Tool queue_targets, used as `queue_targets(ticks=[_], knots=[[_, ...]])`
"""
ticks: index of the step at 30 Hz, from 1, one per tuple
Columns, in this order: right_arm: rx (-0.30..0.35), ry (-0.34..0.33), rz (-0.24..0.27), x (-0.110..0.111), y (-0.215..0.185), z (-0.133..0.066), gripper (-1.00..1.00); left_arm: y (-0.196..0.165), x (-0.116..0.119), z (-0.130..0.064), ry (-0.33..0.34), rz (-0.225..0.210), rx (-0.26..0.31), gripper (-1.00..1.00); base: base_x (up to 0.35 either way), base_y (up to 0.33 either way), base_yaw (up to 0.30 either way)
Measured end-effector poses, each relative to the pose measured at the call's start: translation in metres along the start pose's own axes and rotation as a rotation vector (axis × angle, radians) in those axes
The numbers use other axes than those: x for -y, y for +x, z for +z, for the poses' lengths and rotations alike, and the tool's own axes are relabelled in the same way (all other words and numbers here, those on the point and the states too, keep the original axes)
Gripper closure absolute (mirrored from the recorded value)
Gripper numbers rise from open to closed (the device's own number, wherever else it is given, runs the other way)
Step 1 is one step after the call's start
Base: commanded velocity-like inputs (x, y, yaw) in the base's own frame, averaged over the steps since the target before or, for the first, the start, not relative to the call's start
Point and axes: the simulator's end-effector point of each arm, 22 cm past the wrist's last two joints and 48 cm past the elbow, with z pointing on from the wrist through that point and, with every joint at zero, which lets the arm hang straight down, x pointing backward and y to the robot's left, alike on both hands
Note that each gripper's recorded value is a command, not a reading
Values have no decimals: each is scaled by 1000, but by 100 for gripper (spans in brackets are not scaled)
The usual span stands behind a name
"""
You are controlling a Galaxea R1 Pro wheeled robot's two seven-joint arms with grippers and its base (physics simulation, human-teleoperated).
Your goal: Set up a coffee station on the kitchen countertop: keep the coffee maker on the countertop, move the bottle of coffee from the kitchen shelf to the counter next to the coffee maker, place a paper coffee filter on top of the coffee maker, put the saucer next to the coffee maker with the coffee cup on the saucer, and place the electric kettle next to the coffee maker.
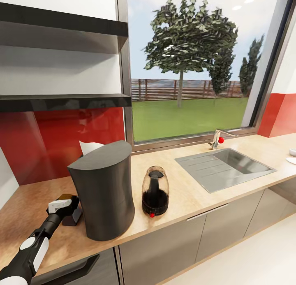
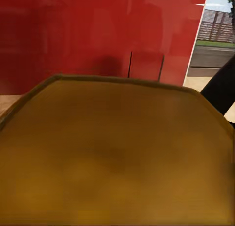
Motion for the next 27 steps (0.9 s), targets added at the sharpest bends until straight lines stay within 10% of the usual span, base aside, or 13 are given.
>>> queue_targets(ticks=[11,27], knots=[[0,0,0,0,0,0,-100,0,0,0,0,0,0,-100,-36,0,0],[-1,0,0,0,0,0,-100,2,1,0,3,6,-5,-100,-325,0,0]])
